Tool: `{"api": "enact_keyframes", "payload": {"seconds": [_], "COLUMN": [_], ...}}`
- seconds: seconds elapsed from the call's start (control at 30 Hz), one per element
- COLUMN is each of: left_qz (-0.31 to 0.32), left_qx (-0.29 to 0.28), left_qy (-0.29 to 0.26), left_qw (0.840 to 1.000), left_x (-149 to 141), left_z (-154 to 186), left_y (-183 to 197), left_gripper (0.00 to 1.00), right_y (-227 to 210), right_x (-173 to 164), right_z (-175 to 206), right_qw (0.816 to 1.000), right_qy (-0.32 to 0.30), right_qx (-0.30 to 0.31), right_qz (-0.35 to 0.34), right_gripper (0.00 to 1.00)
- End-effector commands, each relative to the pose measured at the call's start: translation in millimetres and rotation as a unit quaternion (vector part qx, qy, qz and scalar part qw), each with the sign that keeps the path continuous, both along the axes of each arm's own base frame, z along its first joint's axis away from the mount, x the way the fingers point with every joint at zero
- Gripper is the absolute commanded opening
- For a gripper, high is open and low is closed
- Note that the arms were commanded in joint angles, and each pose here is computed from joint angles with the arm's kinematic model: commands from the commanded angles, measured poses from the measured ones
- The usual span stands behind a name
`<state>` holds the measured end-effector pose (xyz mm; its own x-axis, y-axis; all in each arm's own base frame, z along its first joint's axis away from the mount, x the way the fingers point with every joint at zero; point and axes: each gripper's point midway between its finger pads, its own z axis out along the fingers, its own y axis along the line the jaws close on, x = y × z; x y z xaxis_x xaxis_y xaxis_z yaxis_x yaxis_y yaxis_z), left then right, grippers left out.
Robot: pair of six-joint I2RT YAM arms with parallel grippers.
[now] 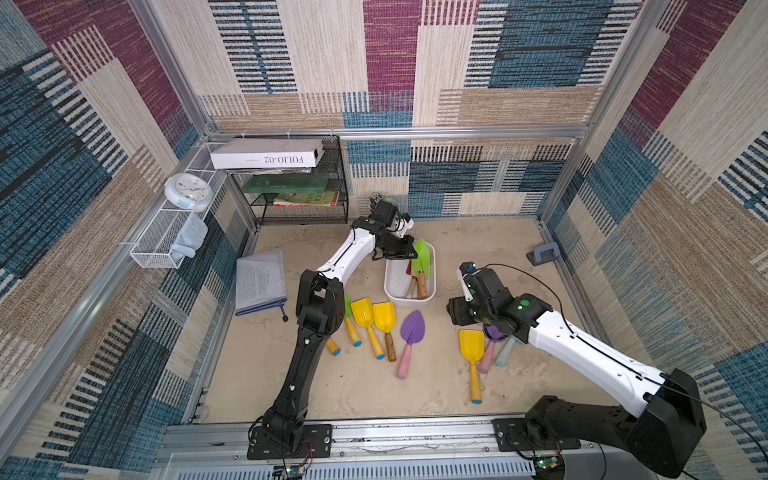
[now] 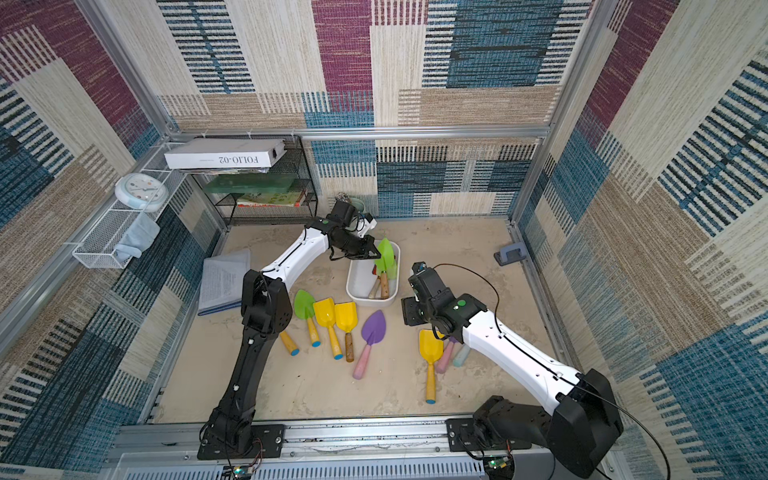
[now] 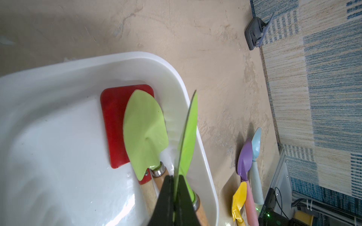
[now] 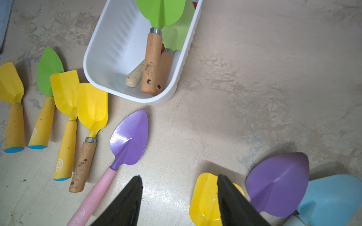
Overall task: Put the shovel into the storage box
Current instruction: Place the shovel in the storage box.
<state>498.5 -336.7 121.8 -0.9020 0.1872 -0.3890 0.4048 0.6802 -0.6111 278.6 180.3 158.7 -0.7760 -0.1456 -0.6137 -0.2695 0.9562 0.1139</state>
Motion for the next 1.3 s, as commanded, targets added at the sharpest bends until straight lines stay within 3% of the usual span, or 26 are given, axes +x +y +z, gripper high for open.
{"api": "enact_keyframes", "payload": {"seconds": [0.0, 0.53, 0.83, 1.1, 1.27], "left_qz": [-0.002, 0.013, 0.016, 0.019, 0.020], "left_qx": [-0.001, 0.039, 0.042, 0.039, 0.033], "left_qy": [-0.007, 0.007, 0.004, -0.008, -0.026], "left_qw": [1.000, 0.999, 0.999, 0.999, 0.999], "left_x": [2, 4, 4, 5, 2], "left_z": [-2, -38, -36, -23, 4], "left_y": [-4, 1, 2, 3, 5], "left_gripper": [0.00, 0.01, 0.43, 0.49, 0.51], "right_y": [5, 7, 7, 5, -7], "right_x": [2, 2, 1, 1, -3], "right_z": [0, -4, -6, -5, -12], "right_qw": [1.000, 1.000, 1.000, 1.000, 0.999], "right_qy": [-0.003, 0.002, 0.005, 0.006, 0.024], "right_qx": [0.007, 0.009, 0.009, 0.010, -0.004], "right_qz": [0.008, 0.011, 0.010, 0.002, -0.032], "right_gripper": [0.65, 0.65, 0.65, 0.65, 0.65]}}
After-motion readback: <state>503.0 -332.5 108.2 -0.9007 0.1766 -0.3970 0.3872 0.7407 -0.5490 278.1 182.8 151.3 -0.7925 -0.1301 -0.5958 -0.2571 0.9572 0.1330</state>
